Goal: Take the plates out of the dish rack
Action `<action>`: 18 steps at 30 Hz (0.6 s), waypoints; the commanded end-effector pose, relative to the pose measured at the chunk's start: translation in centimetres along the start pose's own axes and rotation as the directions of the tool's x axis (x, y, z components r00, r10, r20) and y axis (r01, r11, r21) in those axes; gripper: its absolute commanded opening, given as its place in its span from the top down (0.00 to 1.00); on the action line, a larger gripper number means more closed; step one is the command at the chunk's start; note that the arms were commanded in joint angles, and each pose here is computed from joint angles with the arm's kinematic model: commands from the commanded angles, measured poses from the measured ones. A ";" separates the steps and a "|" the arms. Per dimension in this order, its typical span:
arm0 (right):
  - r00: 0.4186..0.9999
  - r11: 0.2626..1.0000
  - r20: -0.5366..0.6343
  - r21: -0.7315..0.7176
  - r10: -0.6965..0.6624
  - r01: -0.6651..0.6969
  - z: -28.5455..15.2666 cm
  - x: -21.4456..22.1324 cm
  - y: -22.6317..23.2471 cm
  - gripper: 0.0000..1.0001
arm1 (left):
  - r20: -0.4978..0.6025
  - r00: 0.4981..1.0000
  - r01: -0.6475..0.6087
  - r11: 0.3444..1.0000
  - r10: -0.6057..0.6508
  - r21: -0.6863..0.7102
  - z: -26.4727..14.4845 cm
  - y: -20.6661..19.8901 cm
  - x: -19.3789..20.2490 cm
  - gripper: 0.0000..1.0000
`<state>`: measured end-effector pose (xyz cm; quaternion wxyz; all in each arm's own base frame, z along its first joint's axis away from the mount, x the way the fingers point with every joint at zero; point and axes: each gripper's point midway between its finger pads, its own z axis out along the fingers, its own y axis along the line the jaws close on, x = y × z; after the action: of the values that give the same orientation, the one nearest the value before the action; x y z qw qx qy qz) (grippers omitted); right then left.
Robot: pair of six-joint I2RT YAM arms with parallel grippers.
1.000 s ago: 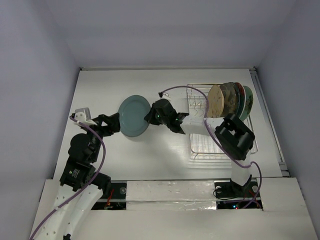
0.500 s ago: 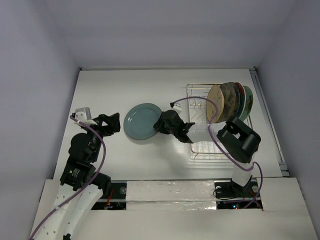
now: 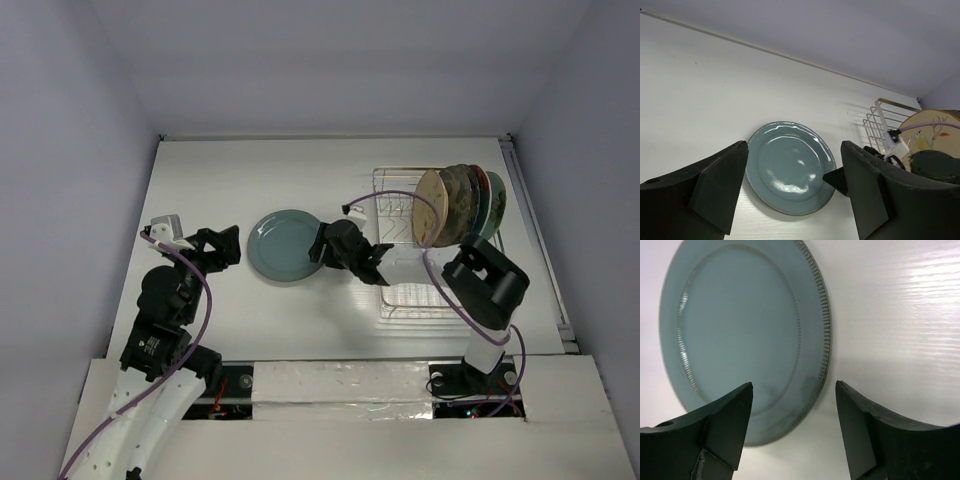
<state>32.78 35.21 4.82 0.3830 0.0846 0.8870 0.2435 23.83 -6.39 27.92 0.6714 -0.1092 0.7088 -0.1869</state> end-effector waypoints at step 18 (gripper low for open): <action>0.879 0.792 0.358 0.609 -0.316 0.037 -21.6 -21.0 -13.8 0.59 | 0.033 0.999 -0.003 1.000 0.002 0.023 0.0 -0.6 -1.0 0.96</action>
<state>33.66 14.44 25.31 0.5707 0.1610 0.8043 0.0390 23.84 -6.37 27.91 0.6717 -0.1085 0.7089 -0.1857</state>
